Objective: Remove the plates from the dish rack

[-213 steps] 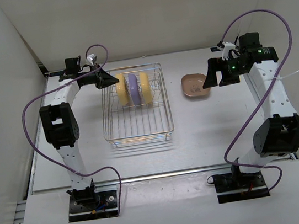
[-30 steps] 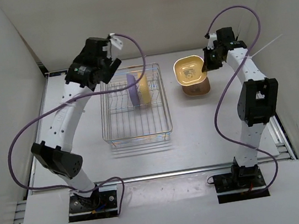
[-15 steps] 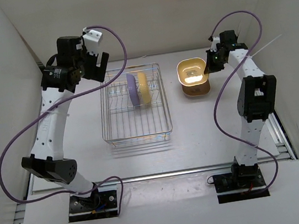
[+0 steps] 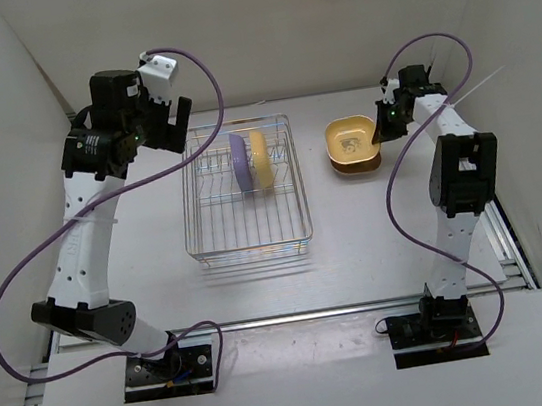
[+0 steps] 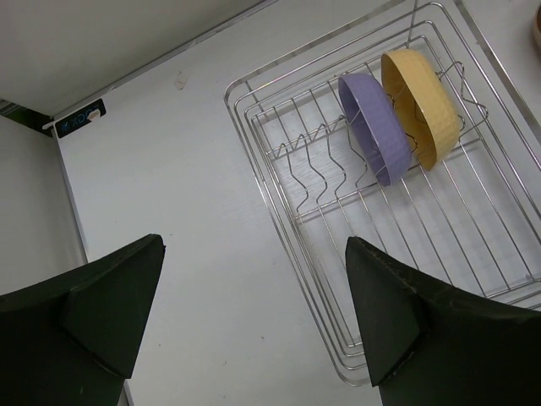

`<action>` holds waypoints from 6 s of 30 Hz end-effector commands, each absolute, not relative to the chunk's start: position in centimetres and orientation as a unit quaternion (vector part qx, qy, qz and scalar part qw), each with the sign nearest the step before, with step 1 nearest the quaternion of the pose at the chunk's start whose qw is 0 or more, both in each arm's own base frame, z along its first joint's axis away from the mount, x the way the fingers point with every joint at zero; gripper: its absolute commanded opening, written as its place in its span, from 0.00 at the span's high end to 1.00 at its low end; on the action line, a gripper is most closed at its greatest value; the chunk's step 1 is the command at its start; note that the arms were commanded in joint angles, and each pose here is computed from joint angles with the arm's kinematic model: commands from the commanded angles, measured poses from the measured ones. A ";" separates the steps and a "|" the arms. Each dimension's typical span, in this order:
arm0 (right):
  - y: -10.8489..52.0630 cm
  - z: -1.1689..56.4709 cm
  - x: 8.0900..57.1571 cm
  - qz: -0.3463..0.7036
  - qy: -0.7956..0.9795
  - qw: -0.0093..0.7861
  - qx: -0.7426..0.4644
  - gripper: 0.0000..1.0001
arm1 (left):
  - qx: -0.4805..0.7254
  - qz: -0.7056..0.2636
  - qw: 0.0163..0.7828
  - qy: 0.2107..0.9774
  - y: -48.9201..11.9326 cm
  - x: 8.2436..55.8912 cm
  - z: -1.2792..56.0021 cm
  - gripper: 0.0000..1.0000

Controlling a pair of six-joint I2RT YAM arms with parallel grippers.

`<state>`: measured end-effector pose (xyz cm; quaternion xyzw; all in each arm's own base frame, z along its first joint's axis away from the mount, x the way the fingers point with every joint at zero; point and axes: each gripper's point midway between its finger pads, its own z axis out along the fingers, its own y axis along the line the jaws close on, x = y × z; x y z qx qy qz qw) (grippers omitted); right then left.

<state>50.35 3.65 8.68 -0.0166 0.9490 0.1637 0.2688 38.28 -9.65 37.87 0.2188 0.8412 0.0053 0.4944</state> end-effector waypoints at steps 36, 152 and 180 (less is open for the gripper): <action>2.6 16.2 50.0 0.131 0.932 0.337 -0.035 0.00 | 0.214 -0.068 0.468 0.855 -11.9 37.9 35.0 0.01; 5.5 20.3 36.6 0.179 0.934 0.288 -0.111 0.01 | 0.063 -0.592 0.260 0.760 -19.6 43.5 27.7 0.89; 5.8 20.4 36.5 0.180 0.934 0.283 -0.119 0.01 | 0.115 -0.539 0.357 0.754 -16.1 43.6 35.0 0.89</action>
